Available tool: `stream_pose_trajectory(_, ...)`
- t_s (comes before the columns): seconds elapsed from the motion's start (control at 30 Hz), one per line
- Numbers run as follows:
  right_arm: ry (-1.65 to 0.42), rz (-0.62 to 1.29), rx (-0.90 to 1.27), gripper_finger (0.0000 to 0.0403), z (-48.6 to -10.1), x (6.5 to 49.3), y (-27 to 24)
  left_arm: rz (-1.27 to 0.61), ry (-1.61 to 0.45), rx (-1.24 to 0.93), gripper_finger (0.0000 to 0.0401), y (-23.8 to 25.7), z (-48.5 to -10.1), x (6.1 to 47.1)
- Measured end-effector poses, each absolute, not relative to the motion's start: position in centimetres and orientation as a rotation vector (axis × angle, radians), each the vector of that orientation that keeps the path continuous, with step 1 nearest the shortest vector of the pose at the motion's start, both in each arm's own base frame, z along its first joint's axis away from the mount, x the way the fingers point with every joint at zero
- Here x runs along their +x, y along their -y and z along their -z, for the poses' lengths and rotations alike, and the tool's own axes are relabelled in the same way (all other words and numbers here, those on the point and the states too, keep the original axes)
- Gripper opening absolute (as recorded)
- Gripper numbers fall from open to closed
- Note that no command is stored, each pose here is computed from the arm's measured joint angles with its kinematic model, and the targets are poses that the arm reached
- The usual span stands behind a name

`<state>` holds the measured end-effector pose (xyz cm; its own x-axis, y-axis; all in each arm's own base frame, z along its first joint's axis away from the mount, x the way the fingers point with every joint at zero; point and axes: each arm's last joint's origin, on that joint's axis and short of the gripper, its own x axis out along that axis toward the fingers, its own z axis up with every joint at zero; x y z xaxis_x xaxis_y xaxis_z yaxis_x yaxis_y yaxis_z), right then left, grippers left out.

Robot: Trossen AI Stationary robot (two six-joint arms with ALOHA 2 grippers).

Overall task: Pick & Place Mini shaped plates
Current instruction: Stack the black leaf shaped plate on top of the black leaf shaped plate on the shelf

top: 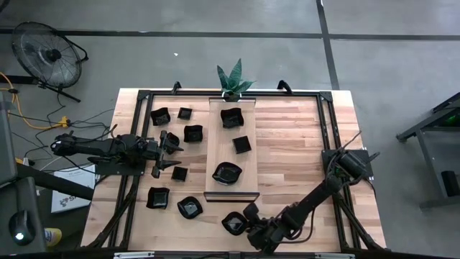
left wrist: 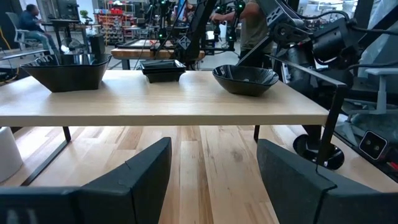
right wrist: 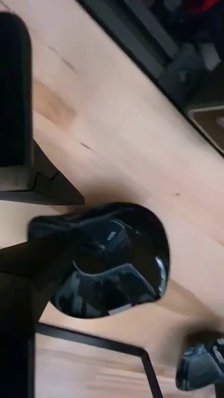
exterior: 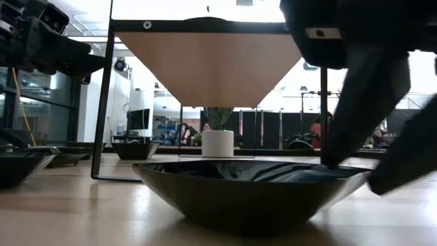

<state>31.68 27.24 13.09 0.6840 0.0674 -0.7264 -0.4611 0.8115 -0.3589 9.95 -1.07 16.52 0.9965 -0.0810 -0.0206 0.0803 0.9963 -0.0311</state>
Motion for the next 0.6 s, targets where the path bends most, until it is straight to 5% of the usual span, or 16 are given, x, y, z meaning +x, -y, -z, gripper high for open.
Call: stream_pose_trajectory(0.6,-0.786,-0.349,-0.595,0.0079,-12.99,32.25,-26.45,0.081,-0.022,-0.03,0.0234,1.07,-16.52,9.95)
